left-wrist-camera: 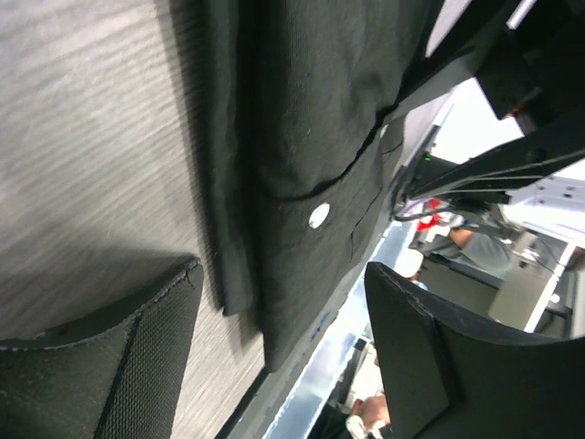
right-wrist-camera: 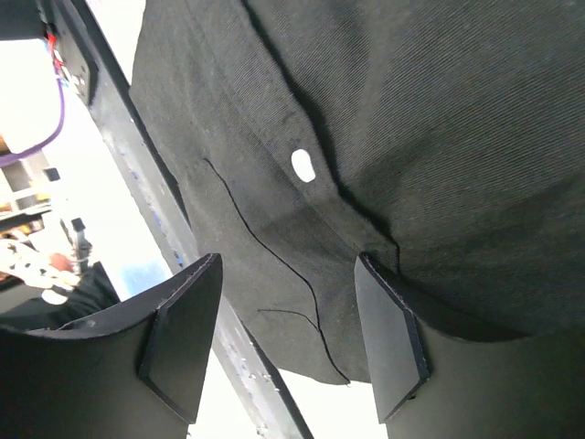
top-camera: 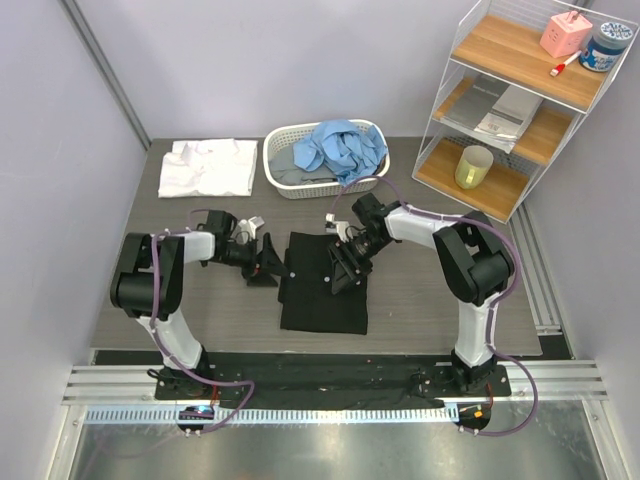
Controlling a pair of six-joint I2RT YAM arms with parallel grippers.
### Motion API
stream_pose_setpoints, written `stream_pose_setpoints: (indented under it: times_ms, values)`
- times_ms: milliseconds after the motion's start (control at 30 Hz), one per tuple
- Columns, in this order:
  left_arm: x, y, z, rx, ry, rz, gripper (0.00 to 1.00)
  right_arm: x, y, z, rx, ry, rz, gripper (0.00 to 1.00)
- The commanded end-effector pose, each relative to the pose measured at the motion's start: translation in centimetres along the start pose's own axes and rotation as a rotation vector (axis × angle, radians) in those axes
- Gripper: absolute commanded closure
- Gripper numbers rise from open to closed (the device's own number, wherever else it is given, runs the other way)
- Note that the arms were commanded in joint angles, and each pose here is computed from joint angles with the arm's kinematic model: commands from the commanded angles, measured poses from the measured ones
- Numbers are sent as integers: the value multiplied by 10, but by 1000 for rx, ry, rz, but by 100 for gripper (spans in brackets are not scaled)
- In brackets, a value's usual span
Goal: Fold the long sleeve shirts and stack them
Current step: Fold the shirt
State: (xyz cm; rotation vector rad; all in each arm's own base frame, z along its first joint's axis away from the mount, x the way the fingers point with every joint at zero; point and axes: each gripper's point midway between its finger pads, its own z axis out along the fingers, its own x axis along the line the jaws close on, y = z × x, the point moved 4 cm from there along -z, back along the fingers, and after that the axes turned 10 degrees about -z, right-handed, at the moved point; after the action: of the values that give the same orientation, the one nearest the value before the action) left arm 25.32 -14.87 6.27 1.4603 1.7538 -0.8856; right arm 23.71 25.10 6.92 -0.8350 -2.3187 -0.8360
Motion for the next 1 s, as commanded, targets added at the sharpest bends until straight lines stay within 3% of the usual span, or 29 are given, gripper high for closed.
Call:
stream_pose_setpoints:
  times_ms: [0, 267, 633, 667, 700, 800, 967]
  values:
    - [13, 14, 12, -22, 18, 31, 27, -15, 6, 7, -1, -19, 34, 35]
    - [14, 13, 24, -3, 5, 41, 32, -24, 8, 8, -4, -17, 68, 35]
    - [0, 16, 37, -2, -50, 80, 52, -26, 10, 11, -8, -15, 78, 35]
    - [-1, 18, 37, -6, -52, 77, 56, -26, 10, 11, -8, -15, 78, 35]
    - [-4, 19, 36, -10, -55, 75, 71, -25, 12, 9, -13, -18, 76, 35]
    - [-11, 25, 26, -24, -46, 88, 100, -23, 14, 5, -26, -19, 77, 35]
    - [-12, 22, -9, -24, 188, 96, 100, -16, 25, -18, -97, -22, 85, 34]
